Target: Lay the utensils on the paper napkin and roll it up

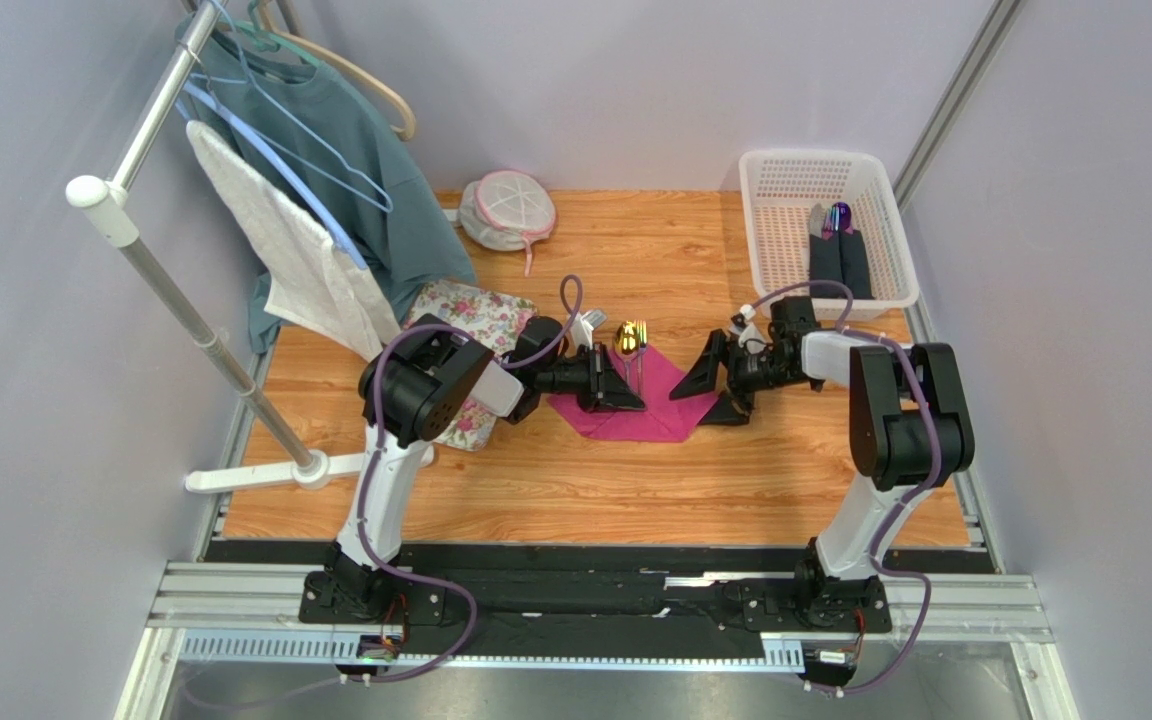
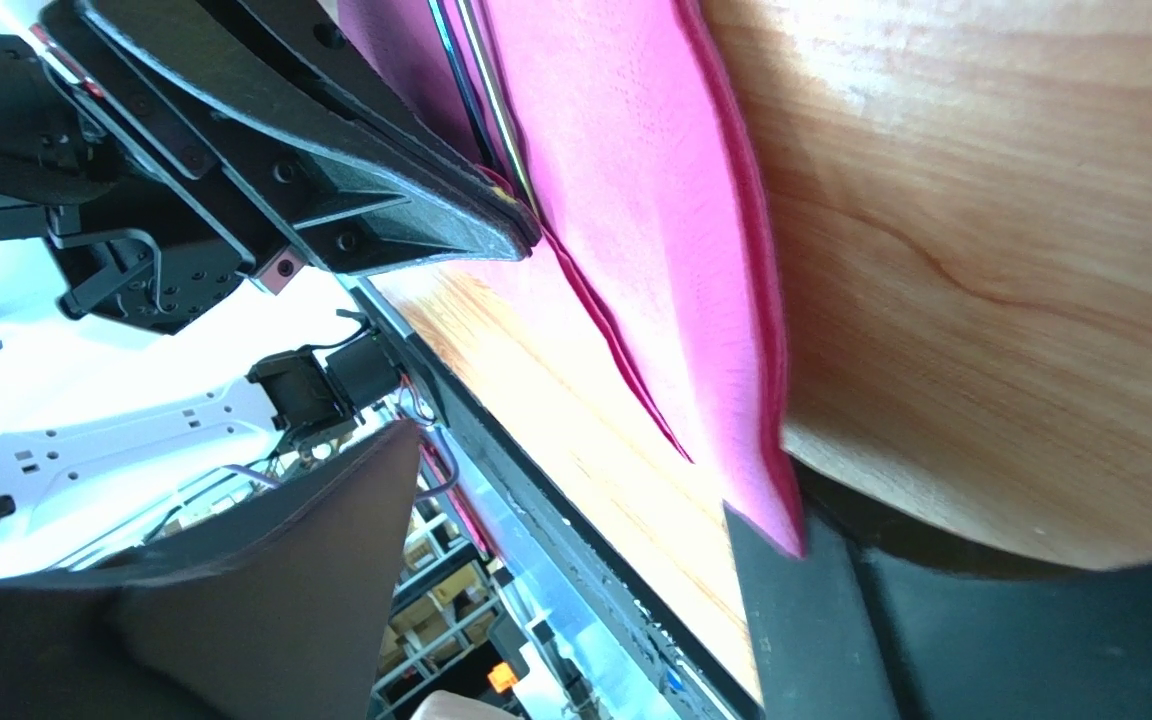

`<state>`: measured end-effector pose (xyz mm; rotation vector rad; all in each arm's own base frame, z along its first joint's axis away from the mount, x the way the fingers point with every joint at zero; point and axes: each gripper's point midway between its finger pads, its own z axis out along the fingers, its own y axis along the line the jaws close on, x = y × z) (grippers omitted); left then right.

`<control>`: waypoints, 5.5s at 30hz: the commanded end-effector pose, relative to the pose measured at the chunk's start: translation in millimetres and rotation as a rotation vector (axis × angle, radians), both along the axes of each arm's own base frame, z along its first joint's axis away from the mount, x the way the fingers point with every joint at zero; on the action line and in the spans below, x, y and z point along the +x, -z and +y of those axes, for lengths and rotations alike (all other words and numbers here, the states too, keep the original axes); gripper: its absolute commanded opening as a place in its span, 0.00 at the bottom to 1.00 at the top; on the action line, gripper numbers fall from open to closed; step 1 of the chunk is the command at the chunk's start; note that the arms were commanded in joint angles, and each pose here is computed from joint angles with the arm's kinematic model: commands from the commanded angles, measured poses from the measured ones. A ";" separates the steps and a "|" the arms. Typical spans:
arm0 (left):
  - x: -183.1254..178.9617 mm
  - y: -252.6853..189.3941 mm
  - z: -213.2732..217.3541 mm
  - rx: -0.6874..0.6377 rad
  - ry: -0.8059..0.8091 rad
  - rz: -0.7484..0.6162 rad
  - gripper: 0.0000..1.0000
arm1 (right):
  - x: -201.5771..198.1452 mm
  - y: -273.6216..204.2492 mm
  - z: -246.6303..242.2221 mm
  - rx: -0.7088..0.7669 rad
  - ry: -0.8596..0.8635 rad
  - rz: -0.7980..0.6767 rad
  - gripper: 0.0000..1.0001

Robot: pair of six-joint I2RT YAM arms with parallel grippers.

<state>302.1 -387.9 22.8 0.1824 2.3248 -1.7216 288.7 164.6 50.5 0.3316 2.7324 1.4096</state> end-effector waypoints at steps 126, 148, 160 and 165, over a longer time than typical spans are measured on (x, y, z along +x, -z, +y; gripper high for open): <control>-21.2 -53.6 37.0 -0.002 0.017 -0.046 0.20 | 13.7 34.0 86.5 0.018 0.041 0.154 0.00; -26.8 5.4 72.4 0.179 0.024 0.041 0.04 | 20.2 16.0 106.4 0.057 0.032 0.141 0.00; -25.7 7.0 71.7 0.182 0.019 0.044 0.03 | 19.1 25.6 113.8 0.048 0.016 0.141 0.02; -21.7 -13.5 71.2 0.122 0.006 0.004 0.10 | 16.0 33.6 112.7 0.040 0.016 0.160 0.26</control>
